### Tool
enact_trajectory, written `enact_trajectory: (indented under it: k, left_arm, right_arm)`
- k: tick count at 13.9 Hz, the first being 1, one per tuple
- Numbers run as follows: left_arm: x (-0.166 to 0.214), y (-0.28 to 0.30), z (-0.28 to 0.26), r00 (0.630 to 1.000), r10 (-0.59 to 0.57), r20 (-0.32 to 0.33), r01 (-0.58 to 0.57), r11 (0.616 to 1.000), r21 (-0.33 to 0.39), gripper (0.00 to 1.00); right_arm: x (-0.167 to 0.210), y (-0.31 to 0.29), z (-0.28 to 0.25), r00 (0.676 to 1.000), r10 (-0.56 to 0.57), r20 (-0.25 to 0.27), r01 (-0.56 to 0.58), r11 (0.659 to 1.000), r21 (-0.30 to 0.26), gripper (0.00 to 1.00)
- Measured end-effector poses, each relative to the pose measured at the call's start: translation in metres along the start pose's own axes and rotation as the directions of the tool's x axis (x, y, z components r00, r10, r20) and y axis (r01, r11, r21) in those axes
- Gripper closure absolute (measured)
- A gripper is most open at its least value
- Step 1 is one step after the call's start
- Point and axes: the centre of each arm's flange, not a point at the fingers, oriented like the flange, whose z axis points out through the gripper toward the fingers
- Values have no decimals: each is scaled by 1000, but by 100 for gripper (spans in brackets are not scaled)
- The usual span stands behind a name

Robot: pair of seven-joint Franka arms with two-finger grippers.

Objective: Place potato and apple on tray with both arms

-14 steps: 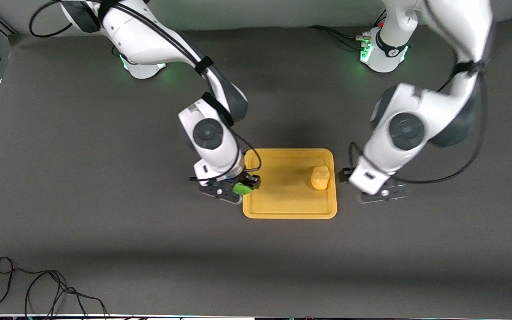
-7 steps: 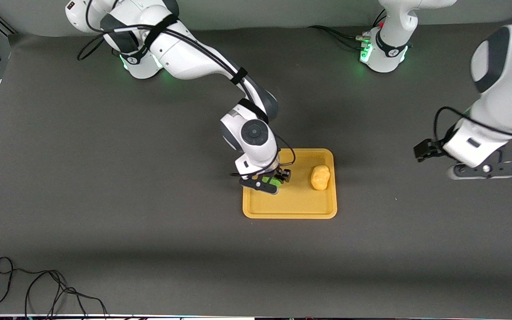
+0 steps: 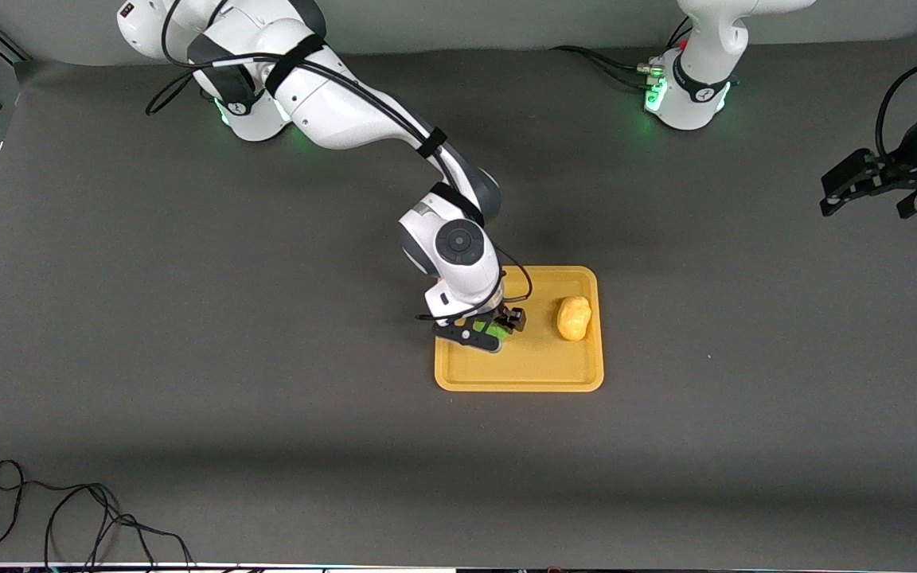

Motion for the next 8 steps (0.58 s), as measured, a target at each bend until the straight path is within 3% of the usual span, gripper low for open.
enact_trajectory:
  k: [3, 8]
  left_arm:
    - [1, 3, 13, 1000, 8, 19, -7, 1000, -2, 0]
    - [3, 1, 22, 1000, 5, 25, -5, 1000, -3, 0]
  right_arm:
    - [26, 6, -51, 998, -48, -30, 48, 999, -7, 0]
    - [105, 108, -223, 997, -66, -28, 65, 997, -36, 0]
